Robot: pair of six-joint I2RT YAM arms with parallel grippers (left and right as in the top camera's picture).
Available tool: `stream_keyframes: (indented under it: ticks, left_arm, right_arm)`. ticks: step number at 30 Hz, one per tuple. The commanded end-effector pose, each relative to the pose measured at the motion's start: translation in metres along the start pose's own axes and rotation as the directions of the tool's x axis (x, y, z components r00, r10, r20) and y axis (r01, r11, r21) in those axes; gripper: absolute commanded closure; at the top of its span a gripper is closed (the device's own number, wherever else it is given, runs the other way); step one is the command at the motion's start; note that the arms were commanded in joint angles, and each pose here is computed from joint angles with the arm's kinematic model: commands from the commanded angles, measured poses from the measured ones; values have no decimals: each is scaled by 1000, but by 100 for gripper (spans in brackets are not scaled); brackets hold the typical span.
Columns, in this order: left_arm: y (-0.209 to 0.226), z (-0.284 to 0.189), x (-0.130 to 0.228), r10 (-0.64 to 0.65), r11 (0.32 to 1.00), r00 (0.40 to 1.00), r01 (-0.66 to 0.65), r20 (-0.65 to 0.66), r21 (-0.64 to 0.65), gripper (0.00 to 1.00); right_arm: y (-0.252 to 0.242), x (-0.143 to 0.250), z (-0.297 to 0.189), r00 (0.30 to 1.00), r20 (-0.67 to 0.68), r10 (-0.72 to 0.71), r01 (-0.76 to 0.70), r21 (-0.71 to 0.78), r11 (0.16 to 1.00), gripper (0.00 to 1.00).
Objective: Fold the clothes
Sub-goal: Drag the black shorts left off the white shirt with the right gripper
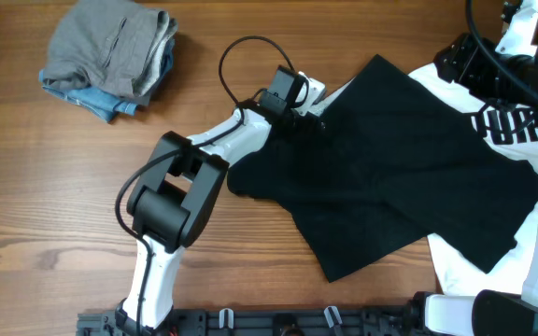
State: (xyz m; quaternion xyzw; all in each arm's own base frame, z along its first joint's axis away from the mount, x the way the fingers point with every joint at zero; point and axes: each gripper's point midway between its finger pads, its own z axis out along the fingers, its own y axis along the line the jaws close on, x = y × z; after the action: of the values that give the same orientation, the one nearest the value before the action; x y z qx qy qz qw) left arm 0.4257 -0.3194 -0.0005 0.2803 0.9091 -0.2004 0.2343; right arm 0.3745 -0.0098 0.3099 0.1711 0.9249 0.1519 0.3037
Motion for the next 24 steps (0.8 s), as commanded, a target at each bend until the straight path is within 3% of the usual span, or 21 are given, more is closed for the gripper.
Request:
stream_keyframes:
  ticks: [1,2,5,6,8,9,11,13,14,16,17,18,20,21,23,24]
  left_arm:
    - [121,-13,69,-267,907,956,206,-123,-367,96]
    - [148,-26,73,-331,883,938,270,-102,-384,96]
    - [153,-43,63,-452,891,889,445,-77,-92,89]
    - [161,-49,75,-489,871,866,478,-103,-116,96]
    - [195,-63,115,-646,743,754,587,-117,-320,96]
    - [204,-68,126,-669,718,732,594,-125,-363,96]
    - [225,-86,138,-723,666,683,649,-106,-368,96]
    - [228,-99,124,-733,664,675,688,-77,-291,93]
    - [224,-105,114,-733,670,677,701,-65,-246,89]
    - [198,-122,72,-691,723,722,689,-37,-50,66]
    - [183,-126,53,-650,758,759,651,-27,44,56]
    - [172,-128,41,-618,781,786,616,-15,100,55]
    - [154,-122,22,-539,835,842,532,16,140,68]
    - [140,-106,12,-414,905,909,407,41,128,78]
    - [130,-81,10,-343,938,938,339,44,75,93]
    - [126,-69,13,-322,946,946,320,34,44,93]
  right_arm:
    - [2,-1,2,1000,-7,-18,18,-11,1000,21]
    - [2,-1,2,1000,-7,-19,18,-11,1000,21]
    - [0,-2,2,1000,1,-19,19,-1,1000,21]
    - [0,-3,2,1000,5,-20,20,2,1000,21]
    - [0,-3,2,1000,4,-20,20,2,1000,21]
    - [0,-3,2,1000,3,-20,20,2,1000,21]
    - [-3,3,8,1000,-26,-14,14,10,1000,27]
    - [-12,18,24,995,-96,7,-4,31,1000,33]
    - [-16,28,34,990,-138,15,-10,41,999,35]
    - [-25,50,57,972,-233,38,-23,67,997,46]
    - [-28,55,65,966,-254,44,-26,74,997,46]
    - [-30,56,69,965,-260,46,-27,76,997,46]
    - [-30,53,72,967,-251,42,-24,73,997,46]
    - [-29,49,73,971,-237,37,-21,68,997,45]
    - [-28,47,74,973,-229,34,-19,65,998,44]
    - [-28,46,74,974,-226,32,-18,64,998,43]
